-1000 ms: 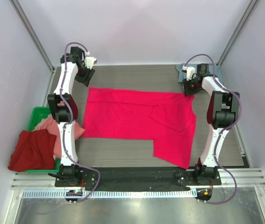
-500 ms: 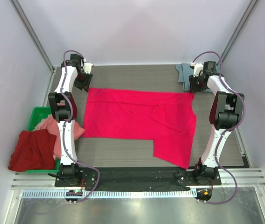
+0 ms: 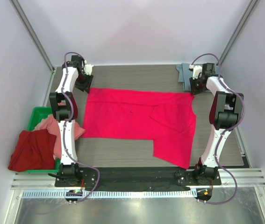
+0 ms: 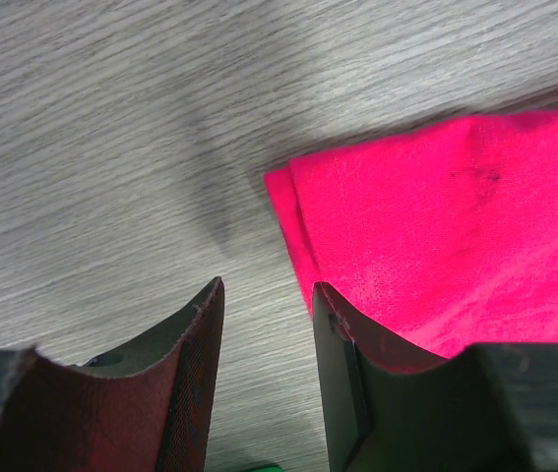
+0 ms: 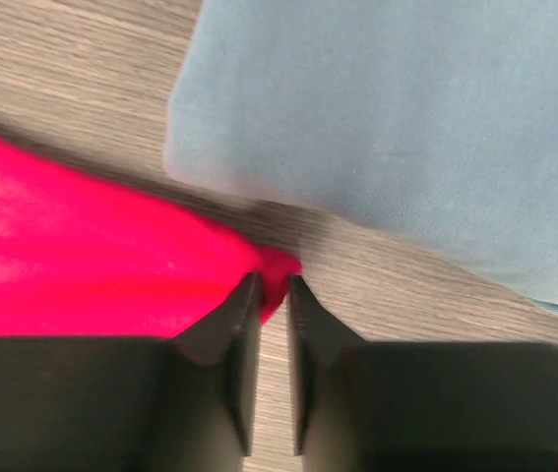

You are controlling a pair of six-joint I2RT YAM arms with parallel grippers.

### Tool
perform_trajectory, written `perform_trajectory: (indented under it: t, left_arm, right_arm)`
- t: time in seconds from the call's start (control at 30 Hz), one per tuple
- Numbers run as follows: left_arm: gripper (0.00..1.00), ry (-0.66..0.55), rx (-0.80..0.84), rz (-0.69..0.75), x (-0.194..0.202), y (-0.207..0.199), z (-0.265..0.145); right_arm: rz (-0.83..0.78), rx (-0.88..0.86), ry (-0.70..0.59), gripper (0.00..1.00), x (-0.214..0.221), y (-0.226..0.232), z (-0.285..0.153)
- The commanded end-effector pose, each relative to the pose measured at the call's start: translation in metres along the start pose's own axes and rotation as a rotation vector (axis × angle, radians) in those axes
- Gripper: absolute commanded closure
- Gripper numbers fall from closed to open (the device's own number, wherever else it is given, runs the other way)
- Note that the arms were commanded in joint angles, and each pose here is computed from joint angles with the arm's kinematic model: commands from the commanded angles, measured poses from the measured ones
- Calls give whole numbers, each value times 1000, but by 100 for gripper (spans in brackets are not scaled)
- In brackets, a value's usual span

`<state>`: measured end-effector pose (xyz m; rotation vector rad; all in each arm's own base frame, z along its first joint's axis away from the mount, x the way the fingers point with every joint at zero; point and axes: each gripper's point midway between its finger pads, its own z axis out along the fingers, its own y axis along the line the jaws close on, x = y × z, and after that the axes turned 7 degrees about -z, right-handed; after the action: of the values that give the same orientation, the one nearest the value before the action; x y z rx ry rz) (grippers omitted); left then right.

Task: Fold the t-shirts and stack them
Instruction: Fold the tshirt

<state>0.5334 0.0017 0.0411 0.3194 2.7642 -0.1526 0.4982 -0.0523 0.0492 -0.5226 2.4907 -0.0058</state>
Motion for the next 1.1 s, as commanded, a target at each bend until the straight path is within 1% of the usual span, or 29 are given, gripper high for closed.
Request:
perform_trajectory:
  t: [0.0,0.1,0.2,0.23,0.4,0.47,0.5,0.57,0.6,0.63,0.67,0.73,0.77,0.8,0.83,0.87,0.9,0.93,1.0,1.03,1.07]
  left_arm:
    - [57,-62,3,-6,-17,-1,-10]
    - [58,-45,-8,-10,-12,1,-5]
    - [58,-44,-12,-8,-12,1,-6]
    - [58,-46,-16,-5,-12,2,-7]
    - [58,-58,-44,3,-16,6,-14]
    - [57,-66,-59,7,-18,9,-20]
    - [56,-68,-62,11,-18,8,-24]
    - [55,-66,-69,23,-16,8,-29]
    - [54,-93,-75,31,-22,8,-44]
    - [54,-102,-78,30,-23,8,-50]
    - [52,-120,-77,35,-26,5,-60]
    - [51,-189,-84,45,-38,1,-93]
    - [49,-214,-78,49,-42,-2,-104]
    - [49,-234,-80,54,-45,-4,-114]
    - [48,-272,-80,62,-49,-7,-135]
    - [48,-289,-66,72,-51,-12,-144]
    - [48,-305,-63,85,-52,-15,-154]
    - [48,-321,-61,95,-49,-20,-167]
    - [47,-330,-28,123,-42,-31,-179]
    - [47,-319,-14,163,-29,-38,-187]
    - [48,-302,0,190,-19,-44,-188]
  right_arm:
    - [-26,43,29,81,7,-9,7]
    - [-33,75,52,93,12,-16,17]
    - [-38,107,51,96,9,-25,26]
    - [-41,119,32,96,1,-30,26]
    - [-47,156,16,95,-10,-43,36]
    - [-41,165,7,90,-15,-47,38]
    - [-41,169,5,85,-16,-48,37]
    - [-47,175,-4,76,-19,-47,26]
    - [-53,172,-13,69,-21,-45,18]
    - [-49,157,-3,66,-14,-41,14]
    - [-47,172,-49,63,-27,-43,-9]
    - [-34,154,-73,60,-27,-37,-27]
    - [-27,174,-121,58,-41,-38,-54]
    - [-21,175,-133,58,-43,-37,-65]
    - [-17,159,-136,58,-43,-31,-77]
    - [-13,156,-148,57,-45,-28,-88]
    - [-21,154,-164,57,-46,-20,-111]
    - [-29,135,-178,57,-45,-14,-120]
    - [-90,109,-190,57,-34,3,-145]
    - [-122,76,-197,57,-29,13,-149]
    - [-164,60,-201,57,-22,20,-156]
